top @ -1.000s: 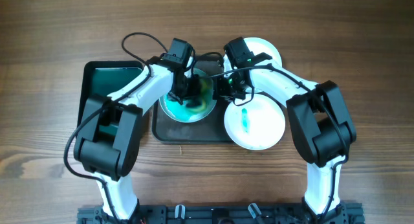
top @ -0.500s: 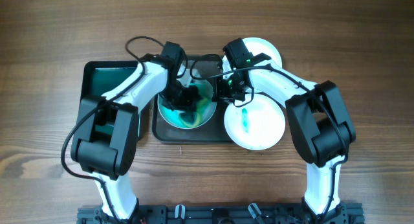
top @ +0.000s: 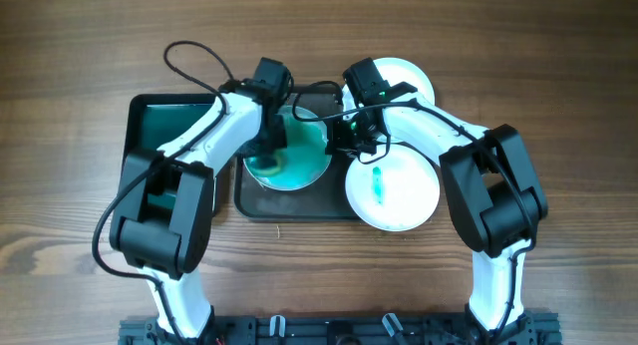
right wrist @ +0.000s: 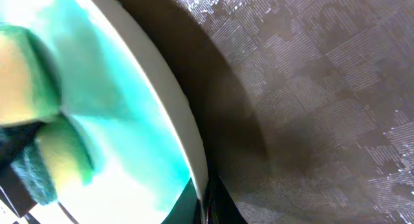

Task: Clean dirty plates on tray and stack at the side
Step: 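Scrub the held plate with the sponge in the left gripper, then carry the cleaned plate right and set it on the table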

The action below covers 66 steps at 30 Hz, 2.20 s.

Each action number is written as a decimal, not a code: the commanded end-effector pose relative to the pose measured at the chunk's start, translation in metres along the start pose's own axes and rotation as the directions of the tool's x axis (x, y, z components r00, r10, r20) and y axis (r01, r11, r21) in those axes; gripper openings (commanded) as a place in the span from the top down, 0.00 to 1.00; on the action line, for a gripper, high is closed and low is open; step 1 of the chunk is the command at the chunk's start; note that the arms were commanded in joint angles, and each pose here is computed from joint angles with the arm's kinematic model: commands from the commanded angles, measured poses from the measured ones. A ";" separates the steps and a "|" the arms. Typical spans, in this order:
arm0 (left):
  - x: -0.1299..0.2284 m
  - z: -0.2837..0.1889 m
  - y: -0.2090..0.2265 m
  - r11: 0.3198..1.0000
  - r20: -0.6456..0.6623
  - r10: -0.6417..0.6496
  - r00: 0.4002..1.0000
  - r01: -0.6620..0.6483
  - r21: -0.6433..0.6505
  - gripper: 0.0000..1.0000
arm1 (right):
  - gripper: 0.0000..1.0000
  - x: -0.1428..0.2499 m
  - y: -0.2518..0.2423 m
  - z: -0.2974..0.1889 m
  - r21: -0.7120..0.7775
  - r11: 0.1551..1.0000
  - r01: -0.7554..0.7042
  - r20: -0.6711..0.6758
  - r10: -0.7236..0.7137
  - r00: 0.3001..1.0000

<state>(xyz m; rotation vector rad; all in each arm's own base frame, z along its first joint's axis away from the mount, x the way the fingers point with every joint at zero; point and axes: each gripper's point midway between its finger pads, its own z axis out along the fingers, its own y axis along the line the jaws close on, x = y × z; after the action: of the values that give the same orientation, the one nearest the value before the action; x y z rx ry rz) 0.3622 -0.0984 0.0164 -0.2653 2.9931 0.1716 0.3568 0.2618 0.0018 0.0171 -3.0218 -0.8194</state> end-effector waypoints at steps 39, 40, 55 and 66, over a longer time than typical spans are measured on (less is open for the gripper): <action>-0.064 -0.090 0.131 0.952 -0.055 -0.305 0.951 0.305 0.004 0.96 | 0.96 0.030 0.133 -0.241 0.947 0.196 -0.255 0.279 -0.896 0.346; -0.064 -0.090 0.131 0.952 -0.055 -0.305 0.951 0.305 0.004 0.96 | 0.96 0.030 0.133 -0.241 0.946 0.198 -0.255 0.281 -0.895 0.345; -0.059 -0.092 0.106 0.950 -0.109 -0.284 0.953 0.295 0.104 0.96 | 0.96 0.022 0.088 -0.106 0.518 0.784 0.341 0.318 -0.547 0.775; -0.036 -0.105 0.015 0.988 -0.076 -0.036 0.996 0.047 0.148 0.96 | 0.96 -0.033 -0.137 -0.226 0.134 0.967 -0.217 0.371 0.154 0.916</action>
<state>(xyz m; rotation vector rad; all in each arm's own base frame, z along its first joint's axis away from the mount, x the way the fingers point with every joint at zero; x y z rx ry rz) 0.3784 -0.0700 0.1135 -0.4008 3.0859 -0.0195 0.3922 0.0886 0.1127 -0.2636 -3.3459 -0.5501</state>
